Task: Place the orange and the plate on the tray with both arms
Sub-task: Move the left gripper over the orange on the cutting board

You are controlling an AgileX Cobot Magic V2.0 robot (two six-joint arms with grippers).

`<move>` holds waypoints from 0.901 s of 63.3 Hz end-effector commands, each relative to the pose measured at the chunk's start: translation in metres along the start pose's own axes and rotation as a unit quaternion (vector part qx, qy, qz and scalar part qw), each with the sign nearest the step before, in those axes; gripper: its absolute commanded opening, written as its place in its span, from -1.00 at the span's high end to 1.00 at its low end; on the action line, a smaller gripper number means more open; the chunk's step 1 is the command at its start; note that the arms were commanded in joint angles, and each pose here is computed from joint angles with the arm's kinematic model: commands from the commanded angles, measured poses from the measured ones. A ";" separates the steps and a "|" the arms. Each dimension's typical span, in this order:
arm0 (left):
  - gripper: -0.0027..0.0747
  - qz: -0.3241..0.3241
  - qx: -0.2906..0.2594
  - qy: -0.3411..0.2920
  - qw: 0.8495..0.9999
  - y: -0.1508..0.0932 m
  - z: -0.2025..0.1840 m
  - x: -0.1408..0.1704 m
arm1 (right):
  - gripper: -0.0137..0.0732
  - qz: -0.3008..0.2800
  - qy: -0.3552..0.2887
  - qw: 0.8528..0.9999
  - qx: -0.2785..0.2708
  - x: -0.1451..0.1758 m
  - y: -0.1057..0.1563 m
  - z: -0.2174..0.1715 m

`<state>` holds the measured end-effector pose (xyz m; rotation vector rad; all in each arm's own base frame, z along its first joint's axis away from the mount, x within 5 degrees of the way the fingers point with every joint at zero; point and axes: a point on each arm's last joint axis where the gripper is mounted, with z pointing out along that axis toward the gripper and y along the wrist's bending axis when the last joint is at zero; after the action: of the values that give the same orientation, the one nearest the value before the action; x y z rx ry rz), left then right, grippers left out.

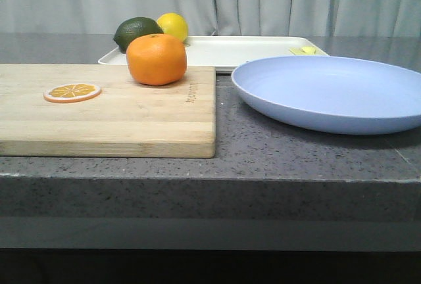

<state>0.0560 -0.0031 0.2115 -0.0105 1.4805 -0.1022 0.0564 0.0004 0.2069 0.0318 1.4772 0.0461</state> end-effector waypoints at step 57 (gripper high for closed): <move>0.98 -0.002 0.015 0.131 0.991 -0.015 0.062 -0.150 | 0.95 -0.010 0.191 0.982 -0.001 -0.131 0.008 0.066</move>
<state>0.0963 -0.0106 0.3531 0.0407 1.8109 -0.1312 0.0999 0.0031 0.3314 0.0111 1.9139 0.0546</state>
